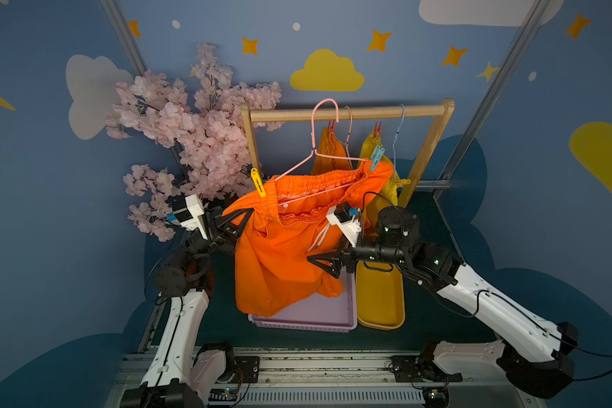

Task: Remove the clothespins securing shorts to the hanger
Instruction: Adjust the shorts in the basket, then remove the clothespin from the hanger.

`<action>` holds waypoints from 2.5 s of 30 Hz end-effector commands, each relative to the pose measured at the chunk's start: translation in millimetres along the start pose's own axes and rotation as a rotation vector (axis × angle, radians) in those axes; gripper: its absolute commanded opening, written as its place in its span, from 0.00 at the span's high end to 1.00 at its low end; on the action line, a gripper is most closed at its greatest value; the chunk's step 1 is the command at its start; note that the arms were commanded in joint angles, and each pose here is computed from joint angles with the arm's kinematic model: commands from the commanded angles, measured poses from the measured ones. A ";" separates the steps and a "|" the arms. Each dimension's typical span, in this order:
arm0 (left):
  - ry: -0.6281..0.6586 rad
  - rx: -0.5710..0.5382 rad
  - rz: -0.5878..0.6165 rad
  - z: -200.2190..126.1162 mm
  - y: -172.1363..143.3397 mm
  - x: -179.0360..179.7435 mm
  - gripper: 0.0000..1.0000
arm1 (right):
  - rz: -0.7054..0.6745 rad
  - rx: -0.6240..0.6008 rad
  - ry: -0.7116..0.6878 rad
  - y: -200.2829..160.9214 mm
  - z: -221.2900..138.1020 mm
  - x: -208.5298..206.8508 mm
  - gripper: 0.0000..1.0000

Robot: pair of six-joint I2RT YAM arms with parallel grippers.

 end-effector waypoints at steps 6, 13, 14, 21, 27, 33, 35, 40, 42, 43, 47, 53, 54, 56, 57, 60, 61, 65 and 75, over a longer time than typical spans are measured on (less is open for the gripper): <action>-0.049 0.000 0.003 -2.3 -32.5 -15.9 0.97 | 0.201 0.073 -0.090 -72.3 -40.0 -11.4 0.02; -0.038 0.031 -0.086 -5.0 -62.6 -12.7 0.97 | 0.391 -0.002 -0.432 -124.0 -123.2 -53.5 0.03; -0.051 0.038 -0.099 -2.7 -66.9 -13.8 0.97 | 0.403 -0.034 -0.478 -124.5 -136.1 -57.4 0.02; -0.115 0.082 -0.165 6.6 -92.5 -20.1 0.97 | 0.352 -0.179 -0.618 -81.6 -176.8 -67.2 0.03; -0.135 0.096 -0.186 6.5 -100.2 -26.7 0.97 | 0.214 -0.358 -0.518 -4.2 -195.3 -53.9 0.03; -0.163 0.105 -0.205 9.8 -103.1 -31.7 0.97 | 0.172 -0.484 -0.293 55.5 -205.2 -49.1 0.09; -0.181 0.103 -0.203 10.9 -100.0 -34.9 0.97 | 0.186 -0.497 -0.221 65.0 -209.9 -56.0 0.10; -0.195 0.091 -0.177 11.9 -91.1 -40.0 0.97 | 0.186 -0.534 -0.139 67.4 -224.9 -65.5 0.14; -0.202 0.082 -0.166 12.6 -85.4 -41.9 0.97 | 0.196 -0.517 -0.133 63.4 -224.1 -71.2 0.14; -0.207 0.075 -0.159 13.2 -81.8 -43.0 0.97 | 0.209 -0.504 -0.117 61.6 -222.1 -74.7 0.16; -0.217 0.060 -0.136 14.7 -71.2 -47.2 0.97 | 0.216 -0.490 -0.076 55.1 -217.3 -79.6 0.19; -0.239 0.045 -0.107 15.6 -56.9 -55.3 0.97 | 0.223 -0.455 -0.051 47.1 -206.3 -85.5 0.20; -0.241 0.044 -0.102 15.5 -54.6 -56.7 0.97 | 0.215 -0.455 -0.042 47.6 -206.0 -84.2 0.20; -0.241 0.046 -0.095 15.2 -52.7 -59.0 0.97 | 0.196 -0.451 -0.023 49.0 -203.5 -80.2 0.20; -0.242 0.047 -0.091 14.9 -51.9 -60.6 0.97 | 0.196 -0.445 -0.017 48.7 -201.3 -79.4 0.20; -0.247 0.052 -0.084 14.9 -51.6 -64.4 0.97 | 0.189 -0.423 0.004 48.3 -194.1 -76.7 0.20; -0.250 0.054 -0.082 15.2 -51.4 -65.6 0.97 | 0.185 -0.422 0.011 48.8 -193.0 -74.7 0.20; -0.256 0.055 -0.078 15.1 -50.5 -69.0 0.97 | 0.171 -0.407 0.021 49.7 -189.2 -68.8 0.23; -0.258 0.059 -0.077 15.5 -51.4 -70.9 0.97 | 0.171 -0.390 0.020 44.2 -188.2 -63.5 0.34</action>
Point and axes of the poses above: each gripper's point midway between its finger pads, its own z axis out along the fingers, its own x axis along the line the jaws close on, y = z × x, the point moved 3 cm from there along -z, back along the fingers, and after that the axes turned 8 degrees about z, right-handed, at the moved point
